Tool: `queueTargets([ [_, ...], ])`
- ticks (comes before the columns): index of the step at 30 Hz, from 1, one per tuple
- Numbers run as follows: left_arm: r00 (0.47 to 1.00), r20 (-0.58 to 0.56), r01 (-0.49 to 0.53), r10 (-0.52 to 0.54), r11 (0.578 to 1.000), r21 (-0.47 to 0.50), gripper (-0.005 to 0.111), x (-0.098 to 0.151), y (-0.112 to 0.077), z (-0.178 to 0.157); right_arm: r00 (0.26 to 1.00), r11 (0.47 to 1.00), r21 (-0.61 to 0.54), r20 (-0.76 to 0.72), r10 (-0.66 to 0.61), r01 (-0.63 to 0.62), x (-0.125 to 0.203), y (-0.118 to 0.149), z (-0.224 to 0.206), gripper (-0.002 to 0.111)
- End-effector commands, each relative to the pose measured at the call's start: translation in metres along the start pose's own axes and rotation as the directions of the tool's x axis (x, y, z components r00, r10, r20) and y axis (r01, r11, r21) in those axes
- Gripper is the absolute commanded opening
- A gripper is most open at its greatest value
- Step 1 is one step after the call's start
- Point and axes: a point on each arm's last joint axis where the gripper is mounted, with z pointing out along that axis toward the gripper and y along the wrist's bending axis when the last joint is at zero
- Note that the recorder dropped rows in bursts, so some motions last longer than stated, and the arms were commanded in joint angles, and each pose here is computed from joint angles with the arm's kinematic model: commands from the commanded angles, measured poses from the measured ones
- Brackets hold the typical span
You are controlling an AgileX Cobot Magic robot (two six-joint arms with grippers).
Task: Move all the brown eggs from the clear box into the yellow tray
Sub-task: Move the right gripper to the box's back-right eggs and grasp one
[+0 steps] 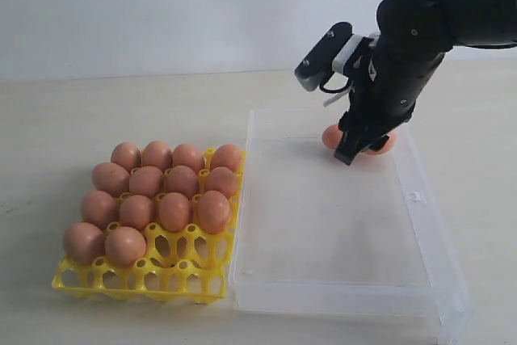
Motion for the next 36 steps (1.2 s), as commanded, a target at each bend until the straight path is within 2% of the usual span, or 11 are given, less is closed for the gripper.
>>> queueTargets([
  [1,1.000,0.019,0.007,-0.007,1.000,0.004,0.000,-0.002,0.000,-0.001,0.971,0.971,0.004,0.012,-0.240,0.240,-0.008,-0.013,0.013,0.053],
  [13,1.000,0.019,0.007,-0.007,1.000,0.004,0.000,-0.002,0.000,-0.001,0.952,0.960,-0.026,-0.122,-0.280,0.279,-0.003,-0.037,0.057,0.053],
  [21,1.000,0.019,0.007,-0.007,1.000,0.004,0.000,-0.002,0.000,-0.001,0.943,0.951,-0.021,-0.128,-0.308,0.308,0.001,-0.043,0.067,0.053],
  [27,1.000,0.019,0.007,-0.007,1.000,0.004,0.000,-0.002,0.000,-0.001,0.944,0.949,-0.020,-0.100,-0.314,0.314,-0.001,-0.040,0.080,0.061],
  [36,1.000,0.019,0.007,-0.007,1.000,0.004,0.000,-0.002,0.000,-0.001,0.948,0.952,-0.019,-0.084,-0.306,0.305,-0.010,-0.041,0.109,0.060],
])
